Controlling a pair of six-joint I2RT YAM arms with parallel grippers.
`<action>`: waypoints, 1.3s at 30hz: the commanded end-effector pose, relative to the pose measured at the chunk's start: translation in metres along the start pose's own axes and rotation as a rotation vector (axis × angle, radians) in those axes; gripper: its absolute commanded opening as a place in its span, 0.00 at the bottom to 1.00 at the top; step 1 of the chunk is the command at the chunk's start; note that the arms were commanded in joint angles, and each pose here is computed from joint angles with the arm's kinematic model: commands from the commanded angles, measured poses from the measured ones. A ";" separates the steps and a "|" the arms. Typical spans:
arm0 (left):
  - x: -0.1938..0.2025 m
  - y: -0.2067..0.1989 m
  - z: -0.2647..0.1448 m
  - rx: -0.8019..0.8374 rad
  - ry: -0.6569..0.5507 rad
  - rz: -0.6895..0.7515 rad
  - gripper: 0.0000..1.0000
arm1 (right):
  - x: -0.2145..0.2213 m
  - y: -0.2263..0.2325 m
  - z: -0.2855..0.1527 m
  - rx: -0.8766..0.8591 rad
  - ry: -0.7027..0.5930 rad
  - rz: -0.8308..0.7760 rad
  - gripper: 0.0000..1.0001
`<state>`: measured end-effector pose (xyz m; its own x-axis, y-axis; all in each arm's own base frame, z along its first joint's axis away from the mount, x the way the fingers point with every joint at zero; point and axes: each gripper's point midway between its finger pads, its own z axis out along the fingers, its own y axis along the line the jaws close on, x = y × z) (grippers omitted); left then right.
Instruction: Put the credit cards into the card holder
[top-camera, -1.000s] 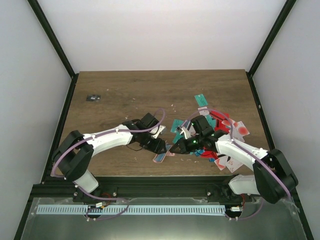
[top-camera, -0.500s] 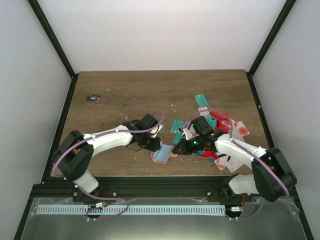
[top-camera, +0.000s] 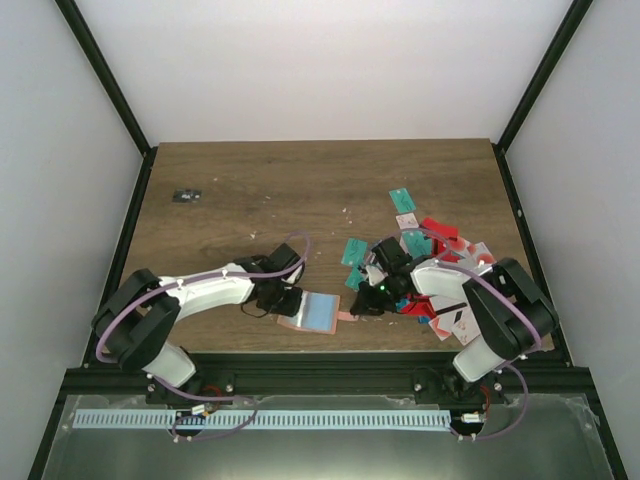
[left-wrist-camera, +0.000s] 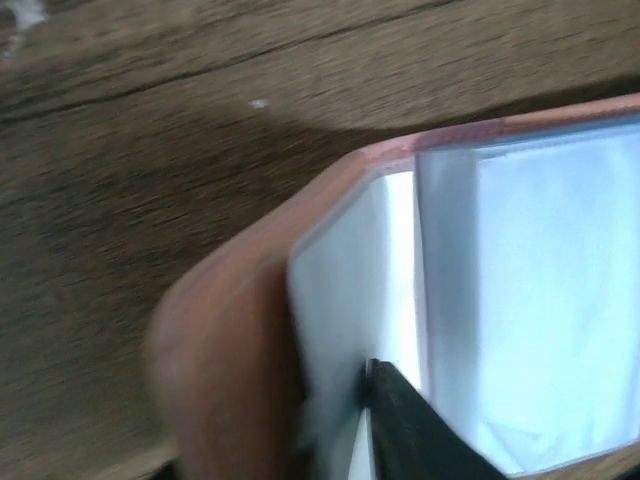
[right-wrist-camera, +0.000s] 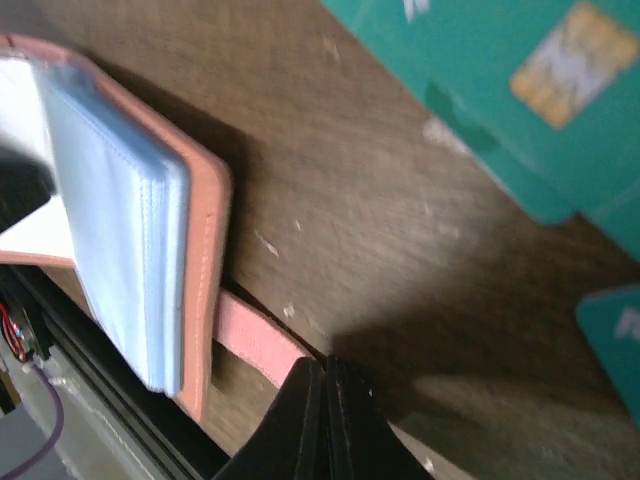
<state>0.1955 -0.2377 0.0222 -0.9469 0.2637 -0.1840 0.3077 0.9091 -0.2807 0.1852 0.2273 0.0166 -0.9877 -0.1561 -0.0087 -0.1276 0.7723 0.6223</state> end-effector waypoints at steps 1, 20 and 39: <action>0.013 0.025 -0.006 -0.092 0.018 -0.075 0.31 | -0.024 -0.002 0.003 0.038 -0.047 0.002 0.01; -0.054 -0.024 -0.098 0.013 -0.128 -0.014 0.72 | -0.039 0.017 -0.064 0.189 -0.164 -0.020 0.57; -0.110 -0.140 -0.054 0.330 -0.054 0.266 0.63 | 0.010 -0.135 -0.182 0.642 -0.483 0.812 1.00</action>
<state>0.2521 -0.3557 0.1226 -0.8712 0.3895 -0.2989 0.4900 0.7280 -0.4795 0.2216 0.0362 0.0812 -0.8007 0.5672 -0.1928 0.5506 0.8235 0.1365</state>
